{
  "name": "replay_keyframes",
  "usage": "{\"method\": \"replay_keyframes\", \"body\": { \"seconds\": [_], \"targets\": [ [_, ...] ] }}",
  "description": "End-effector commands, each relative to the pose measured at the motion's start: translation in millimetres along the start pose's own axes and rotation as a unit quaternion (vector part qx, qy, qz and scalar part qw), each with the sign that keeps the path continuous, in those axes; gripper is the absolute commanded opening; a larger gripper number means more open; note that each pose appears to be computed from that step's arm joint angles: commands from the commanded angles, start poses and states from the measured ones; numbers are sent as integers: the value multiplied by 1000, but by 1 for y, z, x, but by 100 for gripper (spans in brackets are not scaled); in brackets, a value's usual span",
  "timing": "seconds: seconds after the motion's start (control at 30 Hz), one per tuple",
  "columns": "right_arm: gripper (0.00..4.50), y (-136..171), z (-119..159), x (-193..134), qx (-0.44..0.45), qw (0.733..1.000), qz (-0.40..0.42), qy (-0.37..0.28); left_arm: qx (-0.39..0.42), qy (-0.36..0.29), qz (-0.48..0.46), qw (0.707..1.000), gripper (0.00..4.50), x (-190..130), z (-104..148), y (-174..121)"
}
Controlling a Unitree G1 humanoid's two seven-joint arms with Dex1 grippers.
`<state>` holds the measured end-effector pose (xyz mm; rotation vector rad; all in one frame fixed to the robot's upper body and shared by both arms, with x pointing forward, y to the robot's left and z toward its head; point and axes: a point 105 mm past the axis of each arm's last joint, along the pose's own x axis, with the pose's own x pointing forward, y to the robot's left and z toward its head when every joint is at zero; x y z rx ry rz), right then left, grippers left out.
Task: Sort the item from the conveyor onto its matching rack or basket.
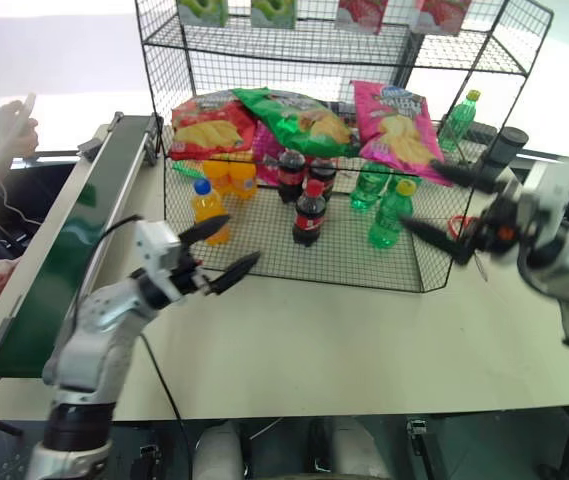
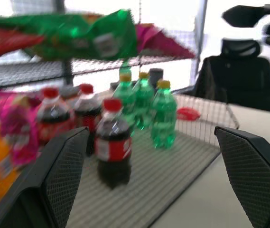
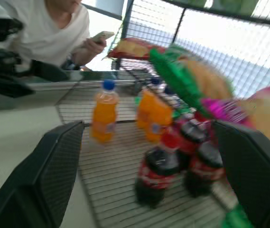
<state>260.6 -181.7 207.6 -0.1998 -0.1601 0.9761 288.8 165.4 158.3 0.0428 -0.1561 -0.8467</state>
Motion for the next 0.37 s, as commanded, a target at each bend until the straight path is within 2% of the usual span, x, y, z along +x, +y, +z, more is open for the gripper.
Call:
{"method": "replay_keyframes", "body": {
  "seconds": [0.03, 0.1, 0.23, 0.37],
  "targets": [
    [446, 26, -10, -20, 25, 999, 19, 25, 28, 25, 22, 999, 450, -32, 12, 20],
    [446, 26, -22, -39, 34, 998, -2, 49, 37, 43, 52, 997, 450, -48, 15, 33],
    [446, 16, -41, -73, 38, 994, -39, 92, 36, 106, 79, 991, 450, -79, 2, 45],
    [446, 12, -41, -79, 24, 994, -39, 103, 32, 121, 90, 988, 450, -93, -5, 51]
  ]
}}
